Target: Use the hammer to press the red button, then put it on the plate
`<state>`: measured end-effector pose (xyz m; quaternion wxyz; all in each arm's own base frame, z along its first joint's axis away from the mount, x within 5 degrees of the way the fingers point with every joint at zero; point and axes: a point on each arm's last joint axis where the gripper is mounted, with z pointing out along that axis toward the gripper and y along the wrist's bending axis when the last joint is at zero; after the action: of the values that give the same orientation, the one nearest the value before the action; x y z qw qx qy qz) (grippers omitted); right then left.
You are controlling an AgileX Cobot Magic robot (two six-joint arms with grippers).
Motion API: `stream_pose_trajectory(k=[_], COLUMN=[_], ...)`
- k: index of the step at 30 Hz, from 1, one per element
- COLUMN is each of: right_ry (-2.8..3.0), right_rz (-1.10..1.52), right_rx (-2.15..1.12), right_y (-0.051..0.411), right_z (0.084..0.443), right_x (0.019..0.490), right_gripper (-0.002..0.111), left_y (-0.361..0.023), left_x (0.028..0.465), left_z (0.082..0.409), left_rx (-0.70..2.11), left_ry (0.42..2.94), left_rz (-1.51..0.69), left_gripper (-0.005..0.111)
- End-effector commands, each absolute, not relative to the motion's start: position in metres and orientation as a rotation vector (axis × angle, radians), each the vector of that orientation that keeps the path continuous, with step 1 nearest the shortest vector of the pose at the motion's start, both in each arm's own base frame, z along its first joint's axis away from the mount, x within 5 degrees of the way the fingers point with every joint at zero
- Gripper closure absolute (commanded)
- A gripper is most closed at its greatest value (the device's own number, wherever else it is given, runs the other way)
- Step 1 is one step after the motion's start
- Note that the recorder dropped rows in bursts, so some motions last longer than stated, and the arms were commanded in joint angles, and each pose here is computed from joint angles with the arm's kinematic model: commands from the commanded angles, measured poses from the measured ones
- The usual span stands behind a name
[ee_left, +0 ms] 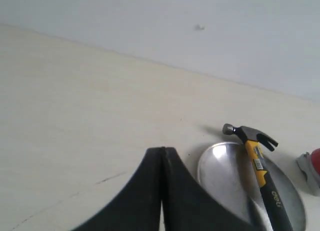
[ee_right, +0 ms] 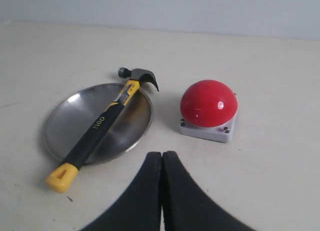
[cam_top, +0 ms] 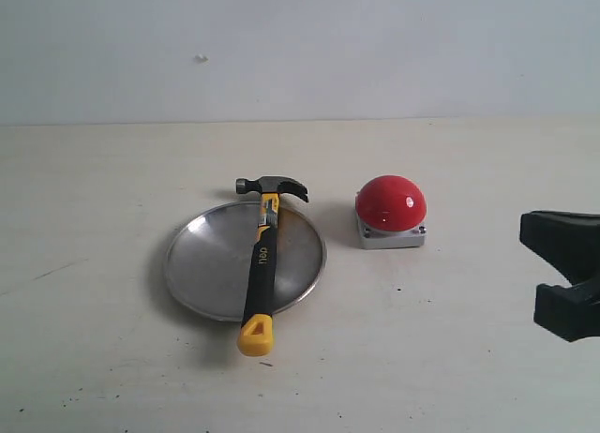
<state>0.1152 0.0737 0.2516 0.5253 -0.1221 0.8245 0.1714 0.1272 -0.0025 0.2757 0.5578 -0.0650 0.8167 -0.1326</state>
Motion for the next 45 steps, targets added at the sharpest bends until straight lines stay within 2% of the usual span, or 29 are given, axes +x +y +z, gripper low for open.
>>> stream_pose_trajectory(k=[1,13,23,28,40,45], right_ry=[1.921,1.759,1.711,1.788,1.786,1.718], right_rz=[0.42,0.448,0.567,0.605,0.601,0.573], right_rx=[-0.275,-0.391,-0.572,-0.422,-0.423,-0.299], right_y=[0.067,0.066,0.078,0.074,0.073,0.054], right_z=[0.257,0.272,0.259,0.256,0.256,0.255], right_x=[0.11,0.1,0.089,0.092,0.092,0.085], right_gripper=[0.108,0.108,0.108,0.108,0.108,0.108], left_y=[-0.009,-0.022,-0.026,-0.026,-0.026,-0.026], left_x=[0.108,0.064,0.045,0.045,0.045,0.045], left_z=[0.285,0.304,0.285,0.285,0.285,0.285], left_rx=[-0.134,-0.079,-0.133,-0.125,-0.125,-0.121], left_ry=[1.834,1.603,1.488,1.488,1.488,1.491], left_rz=[-0.334,-0.35,-0.4,-0.389,-0.389,-0.386], left_gripper=[0.107,0.107,0.107,0.107,0.107,0.107])
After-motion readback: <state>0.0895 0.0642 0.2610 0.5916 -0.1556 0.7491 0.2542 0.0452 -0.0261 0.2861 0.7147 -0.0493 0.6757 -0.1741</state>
